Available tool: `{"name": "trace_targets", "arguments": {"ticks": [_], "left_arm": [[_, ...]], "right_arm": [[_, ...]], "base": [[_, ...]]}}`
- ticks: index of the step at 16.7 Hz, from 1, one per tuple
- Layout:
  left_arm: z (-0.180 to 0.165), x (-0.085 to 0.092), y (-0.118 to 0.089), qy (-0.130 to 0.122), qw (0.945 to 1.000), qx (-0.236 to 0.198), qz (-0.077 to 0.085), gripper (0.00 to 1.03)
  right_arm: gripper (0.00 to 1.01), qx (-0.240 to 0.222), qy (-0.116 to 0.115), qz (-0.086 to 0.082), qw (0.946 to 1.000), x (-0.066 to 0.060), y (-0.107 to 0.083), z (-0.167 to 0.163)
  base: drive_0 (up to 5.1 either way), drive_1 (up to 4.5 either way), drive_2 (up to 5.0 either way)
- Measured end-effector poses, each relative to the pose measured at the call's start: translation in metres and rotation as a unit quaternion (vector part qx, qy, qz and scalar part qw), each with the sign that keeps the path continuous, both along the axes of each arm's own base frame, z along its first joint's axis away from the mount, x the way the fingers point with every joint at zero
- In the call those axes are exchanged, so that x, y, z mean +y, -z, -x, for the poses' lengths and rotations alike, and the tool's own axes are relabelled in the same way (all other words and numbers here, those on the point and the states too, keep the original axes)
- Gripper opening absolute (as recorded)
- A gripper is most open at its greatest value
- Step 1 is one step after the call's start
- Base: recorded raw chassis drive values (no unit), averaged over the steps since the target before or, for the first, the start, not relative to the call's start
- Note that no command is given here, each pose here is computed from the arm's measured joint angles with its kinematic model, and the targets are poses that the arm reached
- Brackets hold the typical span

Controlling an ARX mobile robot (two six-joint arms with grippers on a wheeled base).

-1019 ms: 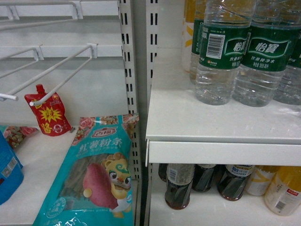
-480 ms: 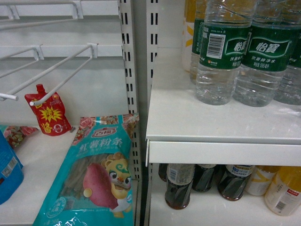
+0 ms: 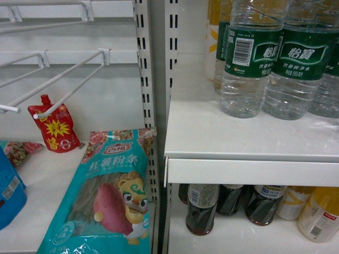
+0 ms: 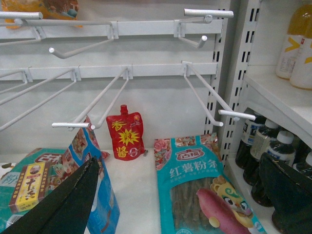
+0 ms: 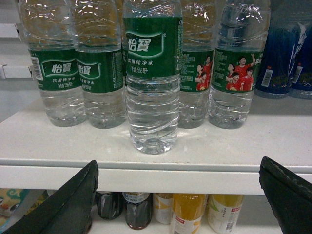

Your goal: Move water from second to third shelf

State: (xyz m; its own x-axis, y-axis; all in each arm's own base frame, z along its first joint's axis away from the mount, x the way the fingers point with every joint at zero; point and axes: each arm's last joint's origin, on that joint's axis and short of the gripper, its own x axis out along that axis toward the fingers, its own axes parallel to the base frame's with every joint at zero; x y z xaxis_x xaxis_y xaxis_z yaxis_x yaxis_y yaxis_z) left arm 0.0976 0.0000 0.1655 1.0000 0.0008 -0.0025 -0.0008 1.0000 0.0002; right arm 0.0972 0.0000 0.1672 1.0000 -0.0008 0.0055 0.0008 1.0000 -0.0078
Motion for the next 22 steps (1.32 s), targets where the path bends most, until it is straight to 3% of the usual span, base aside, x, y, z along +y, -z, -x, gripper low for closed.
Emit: {"name": "trace_targets", "arguments": {"ticks": [22], "left_arm": [[0.0, -0.0001, 0.0004, 0.001, 1.0, 0.002, 0.0, 0.98]], "right_arm": [[0.98, 0.002, 0.0, -0.001, 1.0, 0.0, 0.0004, 0.0]], "base": [[0.0, 0.0, 0.0]]}}
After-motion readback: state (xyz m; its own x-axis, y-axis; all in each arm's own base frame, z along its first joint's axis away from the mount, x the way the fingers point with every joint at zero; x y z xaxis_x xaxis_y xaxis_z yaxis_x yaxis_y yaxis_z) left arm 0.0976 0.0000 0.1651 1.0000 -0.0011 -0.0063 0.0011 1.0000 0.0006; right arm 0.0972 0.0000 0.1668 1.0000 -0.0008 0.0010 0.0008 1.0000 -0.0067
